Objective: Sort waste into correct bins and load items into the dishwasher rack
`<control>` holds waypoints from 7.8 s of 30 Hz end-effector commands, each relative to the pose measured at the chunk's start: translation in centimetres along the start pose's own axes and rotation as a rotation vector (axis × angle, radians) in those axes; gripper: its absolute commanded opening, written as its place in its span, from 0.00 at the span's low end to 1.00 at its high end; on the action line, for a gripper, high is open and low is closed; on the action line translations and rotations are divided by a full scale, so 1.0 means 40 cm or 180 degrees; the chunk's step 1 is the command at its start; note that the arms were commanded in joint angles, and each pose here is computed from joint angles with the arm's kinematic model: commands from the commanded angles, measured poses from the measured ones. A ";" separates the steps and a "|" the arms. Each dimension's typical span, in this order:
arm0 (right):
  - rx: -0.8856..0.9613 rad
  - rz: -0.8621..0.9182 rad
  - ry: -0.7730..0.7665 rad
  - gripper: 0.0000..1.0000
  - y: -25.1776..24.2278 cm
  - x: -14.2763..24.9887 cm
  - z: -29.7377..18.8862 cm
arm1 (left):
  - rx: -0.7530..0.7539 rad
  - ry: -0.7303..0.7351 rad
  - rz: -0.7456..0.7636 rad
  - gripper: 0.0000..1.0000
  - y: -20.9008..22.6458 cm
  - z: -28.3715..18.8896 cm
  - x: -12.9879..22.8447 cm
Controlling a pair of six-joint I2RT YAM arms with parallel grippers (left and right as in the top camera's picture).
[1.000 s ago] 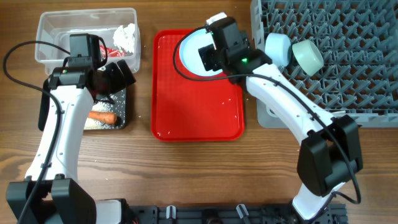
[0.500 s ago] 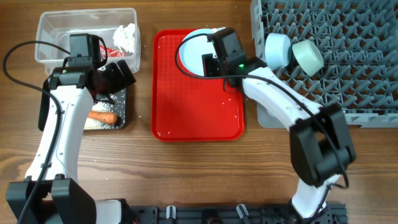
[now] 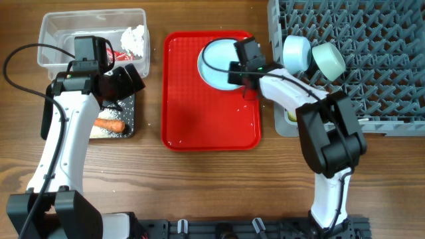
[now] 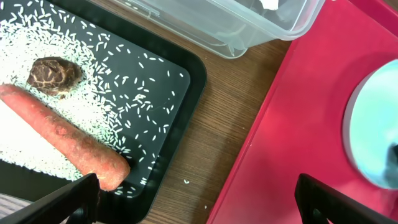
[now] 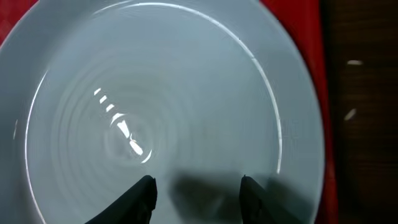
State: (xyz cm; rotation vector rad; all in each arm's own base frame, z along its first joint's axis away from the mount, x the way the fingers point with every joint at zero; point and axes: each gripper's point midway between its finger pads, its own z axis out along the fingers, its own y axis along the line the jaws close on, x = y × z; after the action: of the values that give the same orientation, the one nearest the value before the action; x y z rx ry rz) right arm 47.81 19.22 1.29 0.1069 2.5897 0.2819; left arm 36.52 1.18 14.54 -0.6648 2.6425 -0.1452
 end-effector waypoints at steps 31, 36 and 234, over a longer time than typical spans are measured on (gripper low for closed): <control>0.0088 0.0106 0.1066 0.48 -0.048 0.157 -0.136 | 0.0044 -0.0042 -0.0048 1.00 -0.006 -0.012 -0.010; 0.0135 0.0137 0.1148 0.41 -0.055 0.173 -0.140 | 0.0044 -0.0042 -0.0048 1.00 -0.006 -0.012 -0.010; -0.0411 -0.0578 -0.2891 1.00 -0.303 0.266 -0.662 | 0.0044 -0.0042 -0.0048 1.00 -0.006 -0.012 -0.010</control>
State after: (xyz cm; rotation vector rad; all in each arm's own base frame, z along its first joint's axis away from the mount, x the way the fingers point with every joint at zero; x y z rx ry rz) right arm 25.04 4.06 14.15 -0.0423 1.7221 0.2442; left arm 36.52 1.06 14.54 -0.6632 2.6443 -0.1543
